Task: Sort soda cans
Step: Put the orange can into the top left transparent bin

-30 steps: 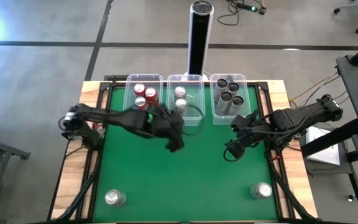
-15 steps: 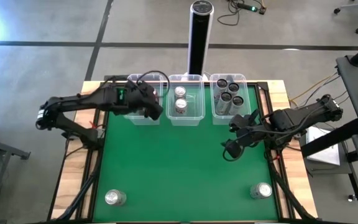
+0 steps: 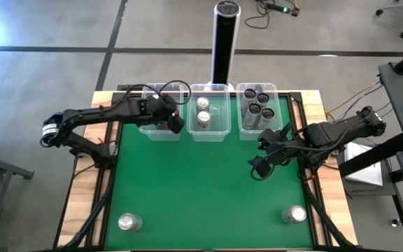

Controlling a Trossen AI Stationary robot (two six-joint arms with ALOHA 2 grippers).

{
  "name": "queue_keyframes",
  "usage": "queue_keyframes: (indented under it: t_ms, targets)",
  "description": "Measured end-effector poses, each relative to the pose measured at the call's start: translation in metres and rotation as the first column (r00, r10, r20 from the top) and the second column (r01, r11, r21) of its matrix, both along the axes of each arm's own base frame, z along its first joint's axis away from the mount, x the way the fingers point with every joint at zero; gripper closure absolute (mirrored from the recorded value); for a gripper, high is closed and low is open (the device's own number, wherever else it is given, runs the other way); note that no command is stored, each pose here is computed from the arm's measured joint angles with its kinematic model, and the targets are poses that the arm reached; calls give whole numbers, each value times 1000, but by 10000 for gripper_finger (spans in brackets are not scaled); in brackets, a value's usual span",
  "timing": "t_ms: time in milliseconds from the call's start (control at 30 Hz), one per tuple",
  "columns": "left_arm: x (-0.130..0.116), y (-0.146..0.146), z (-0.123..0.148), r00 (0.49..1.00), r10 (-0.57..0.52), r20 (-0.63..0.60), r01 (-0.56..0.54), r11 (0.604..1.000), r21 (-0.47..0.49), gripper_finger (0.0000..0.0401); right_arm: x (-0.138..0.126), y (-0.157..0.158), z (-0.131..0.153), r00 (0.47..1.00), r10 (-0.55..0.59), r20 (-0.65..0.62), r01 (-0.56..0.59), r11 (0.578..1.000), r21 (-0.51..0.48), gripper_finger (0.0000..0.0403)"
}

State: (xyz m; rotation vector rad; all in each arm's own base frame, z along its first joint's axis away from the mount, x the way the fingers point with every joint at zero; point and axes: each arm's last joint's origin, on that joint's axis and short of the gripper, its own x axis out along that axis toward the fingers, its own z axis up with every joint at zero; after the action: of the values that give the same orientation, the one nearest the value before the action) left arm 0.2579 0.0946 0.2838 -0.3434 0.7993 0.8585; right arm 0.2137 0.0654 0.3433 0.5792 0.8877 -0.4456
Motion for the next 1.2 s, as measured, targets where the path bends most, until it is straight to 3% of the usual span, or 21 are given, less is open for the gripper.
queue_keyframes:
  t_ms: [733, 1067, 1200]
  targets:
    - [6, 28, -40, 996, 41, -81, -43, 998, -34, 118, 0, 0, 0, 1000, -7, 0, 7, 1000, 4, 30]
    - [0, 34, -42, 995, 76, -59, -78, 996, -47, 116, 0, 0, 0, 1000, -20, -6, 20, 999, 34, 30]
    - [-1, 36, -49, 998, 42, -45, -46, 996, -83, 115, 0, 1, 0, 1000, -16, -9, 16, 999, 41, 30]
